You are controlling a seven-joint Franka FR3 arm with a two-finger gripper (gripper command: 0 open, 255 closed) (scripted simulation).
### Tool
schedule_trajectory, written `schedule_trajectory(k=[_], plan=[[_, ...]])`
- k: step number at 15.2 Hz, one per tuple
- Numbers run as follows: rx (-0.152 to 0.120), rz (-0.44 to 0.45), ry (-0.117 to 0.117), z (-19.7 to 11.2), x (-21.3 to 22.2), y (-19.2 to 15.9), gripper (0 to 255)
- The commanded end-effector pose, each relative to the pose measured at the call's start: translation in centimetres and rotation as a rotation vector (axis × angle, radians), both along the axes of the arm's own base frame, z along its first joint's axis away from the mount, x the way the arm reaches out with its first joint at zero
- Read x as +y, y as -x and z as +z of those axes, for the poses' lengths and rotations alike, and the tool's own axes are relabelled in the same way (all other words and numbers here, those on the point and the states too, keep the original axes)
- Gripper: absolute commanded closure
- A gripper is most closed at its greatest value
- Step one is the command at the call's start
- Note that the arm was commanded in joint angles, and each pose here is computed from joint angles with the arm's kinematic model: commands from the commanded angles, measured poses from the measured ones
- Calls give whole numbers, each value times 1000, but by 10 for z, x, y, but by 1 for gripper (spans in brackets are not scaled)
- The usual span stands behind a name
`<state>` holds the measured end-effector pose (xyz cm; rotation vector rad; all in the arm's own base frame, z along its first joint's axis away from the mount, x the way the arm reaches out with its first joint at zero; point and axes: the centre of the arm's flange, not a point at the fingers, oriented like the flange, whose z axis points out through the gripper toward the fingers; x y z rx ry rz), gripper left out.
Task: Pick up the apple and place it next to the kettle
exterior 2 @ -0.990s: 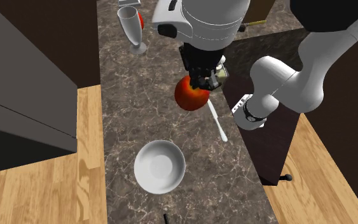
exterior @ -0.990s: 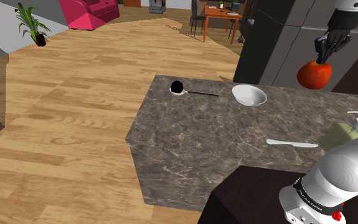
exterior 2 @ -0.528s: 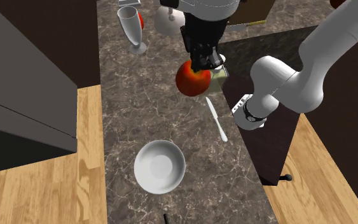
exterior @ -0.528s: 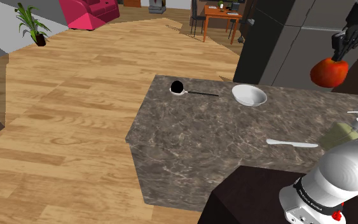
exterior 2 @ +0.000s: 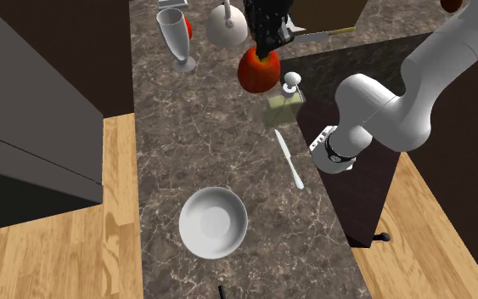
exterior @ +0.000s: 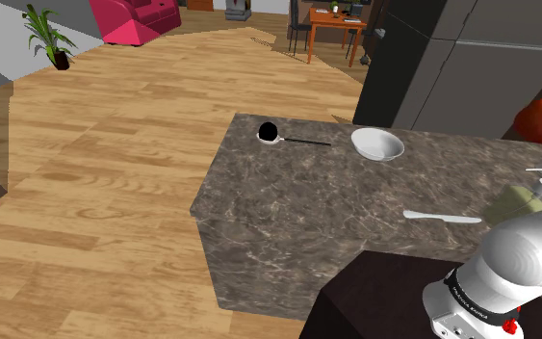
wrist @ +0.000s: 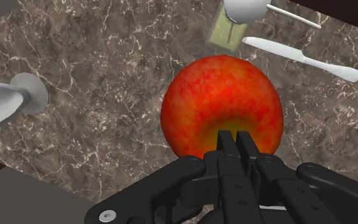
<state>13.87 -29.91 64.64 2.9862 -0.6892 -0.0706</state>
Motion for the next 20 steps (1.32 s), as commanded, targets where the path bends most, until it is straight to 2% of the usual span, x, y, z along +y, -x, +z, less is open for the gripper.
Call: schedule_trajectory(k=[1,20], plan=[[0,1,0,1,-13,24,255],[0,1,0,1,-134,244,255]])
